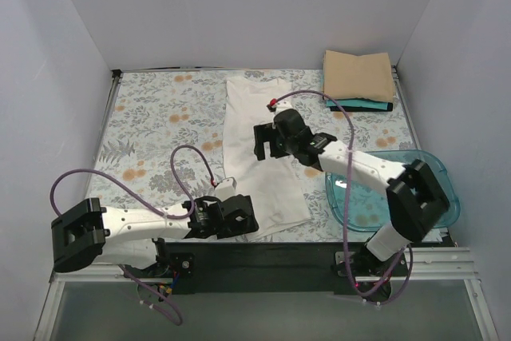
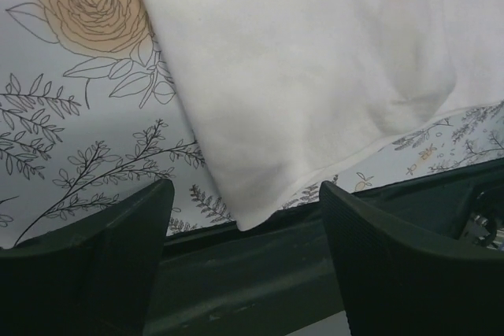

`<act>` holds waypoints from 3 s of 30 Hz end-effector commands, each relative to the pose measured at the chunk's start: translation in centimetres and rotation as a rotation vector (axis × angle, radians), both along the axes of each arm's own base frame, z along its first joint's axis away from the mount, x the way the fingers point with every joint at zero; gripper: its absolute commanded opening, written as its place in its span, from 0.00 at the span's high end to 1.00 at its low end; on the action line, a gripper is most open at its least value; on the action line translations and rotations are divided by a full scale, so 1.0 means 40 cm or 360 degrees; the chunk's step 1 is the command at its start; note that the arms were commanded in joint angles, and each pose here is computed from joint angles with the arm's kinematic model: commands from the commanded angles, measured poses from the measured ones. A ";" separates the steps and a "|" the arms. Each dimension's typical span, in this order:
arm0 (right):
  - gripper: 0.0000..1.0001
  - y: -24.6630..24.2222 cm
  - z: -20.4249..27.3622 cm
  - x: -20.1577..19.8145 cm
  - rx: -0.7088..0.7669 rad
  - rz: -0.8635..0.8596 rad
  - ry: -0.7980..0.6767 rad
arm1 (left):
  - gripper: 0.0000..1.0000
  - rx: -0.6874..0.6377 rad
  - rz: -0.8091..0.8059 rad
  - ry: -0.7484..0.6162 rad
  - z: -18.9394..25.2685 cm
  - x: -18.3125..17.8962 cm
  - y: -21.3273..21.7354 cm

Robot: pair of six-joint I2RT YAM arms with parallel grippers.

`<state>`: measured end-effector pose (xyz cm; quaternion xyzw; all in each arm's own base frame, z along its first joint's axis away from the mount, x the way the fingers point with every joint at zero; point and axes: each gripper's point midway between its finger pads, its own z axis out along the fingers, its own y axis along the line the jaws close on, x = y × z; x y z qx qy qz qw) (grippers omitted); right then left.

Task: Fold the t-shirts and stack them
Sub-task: Fold the tshirt

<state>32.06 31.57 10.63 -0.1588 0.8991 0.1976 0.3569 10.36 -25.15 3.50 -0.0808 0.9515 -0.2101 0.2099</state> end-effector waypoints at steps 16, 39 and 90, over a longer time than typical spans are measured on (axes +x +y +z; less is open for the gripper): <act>0.02 -0.262 0.110 -0.092 0.0083 -0.0430 -0.0343 | 0.52 0.0077 -0.0156 0.0241 -0.036 -0.073 -0.007; 0.02 -0.134 0.013 -0.347 0.0163 0.0410 0.0016 | 1.00 0.0409 0.0063 0.0341 -0.049 -0.102 0.152; 0.99 -0.213 -0.192 -0.745 -0.0274 0.0877 0.0384 | 1.00 0.0041 -0.0128 0.0399 -0.009 -0.157 0.114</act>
